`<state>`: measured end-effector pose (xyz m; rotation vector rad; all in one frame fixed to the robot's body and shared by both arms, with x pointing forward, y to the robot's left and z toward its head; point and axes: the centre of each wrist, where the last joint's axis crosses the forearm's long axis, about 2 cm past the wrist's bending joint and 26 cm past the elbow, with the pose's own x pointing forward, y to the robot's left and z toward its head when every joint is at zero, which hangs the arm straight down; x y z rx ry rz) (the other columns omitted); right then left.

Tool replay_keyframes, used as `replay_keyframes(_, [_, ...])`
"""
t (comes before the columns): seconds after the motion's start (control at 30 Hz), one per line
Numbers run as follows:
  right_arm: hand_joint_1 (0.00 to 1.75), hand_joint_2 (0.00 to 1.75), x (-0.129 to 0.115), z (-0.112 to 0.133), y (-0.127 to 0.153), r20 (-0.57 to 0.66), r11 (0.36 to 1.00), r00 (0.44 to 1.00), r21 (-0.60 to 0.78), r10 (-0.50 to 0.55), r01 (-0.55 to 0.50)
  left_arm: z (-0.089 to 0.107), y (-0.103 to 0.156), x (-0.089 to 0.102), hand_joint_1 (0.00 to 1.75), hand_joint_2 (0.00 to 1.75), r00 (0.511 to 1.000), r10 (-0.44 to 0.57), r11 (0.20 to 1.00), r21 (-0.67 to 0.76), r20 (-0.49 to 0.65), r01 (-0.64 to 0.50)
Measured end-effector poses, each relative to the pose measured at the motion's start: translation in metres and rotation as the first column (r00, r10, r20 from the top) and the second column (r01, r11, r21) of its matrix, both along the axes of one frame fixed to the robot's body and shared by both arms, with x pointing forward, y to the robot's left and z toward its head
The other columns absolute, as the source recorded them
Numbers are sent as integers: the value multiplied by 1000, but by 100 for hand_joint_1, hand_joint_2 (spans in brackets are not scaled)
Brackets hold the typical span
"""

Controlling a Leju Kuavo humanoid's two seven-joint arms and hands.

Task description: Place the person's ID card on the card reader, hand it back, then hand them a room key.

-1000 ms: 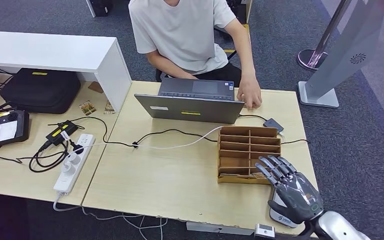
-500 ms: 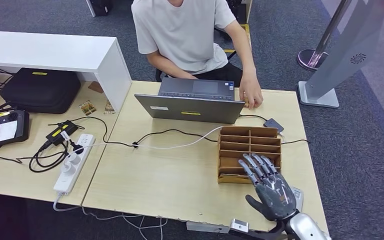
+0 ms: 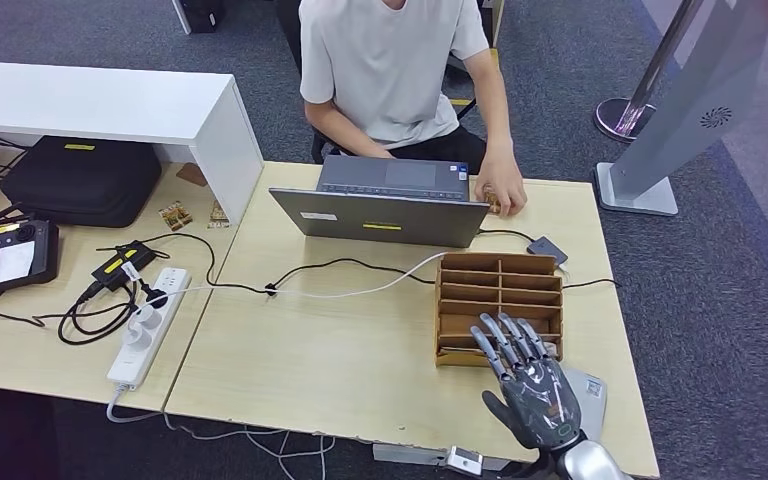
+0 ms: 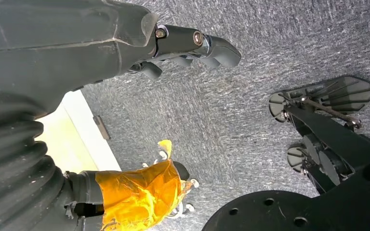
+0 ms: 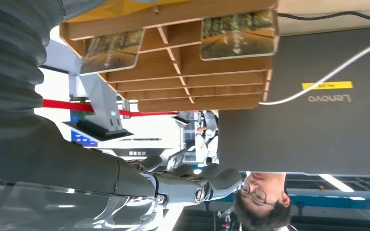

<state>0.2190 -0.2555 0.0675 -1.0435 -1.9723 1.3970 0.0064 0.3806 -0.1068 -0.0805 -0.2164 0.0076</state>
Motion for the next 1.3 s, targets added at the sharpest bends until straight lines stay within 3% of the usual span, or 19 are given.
replay_keyframes(0.37, [0,175,3,-17,-16,-48,994,994,-37,-103,101,0,0,0,0,175,1000,-6,1000,0,-10,6])
replay_keyframes(0.7, [0,175,9,-18,-31,-55,984,982,-35,-179,177,0,1,0,0,175,1000,-8,1000,2,-11,8])
replay_keyframes(1.3, [0,175,15,-2,-22,-42,986,985,6,-166,166,0,0,0,0,175,1000,-4,1000,3,-11,4])
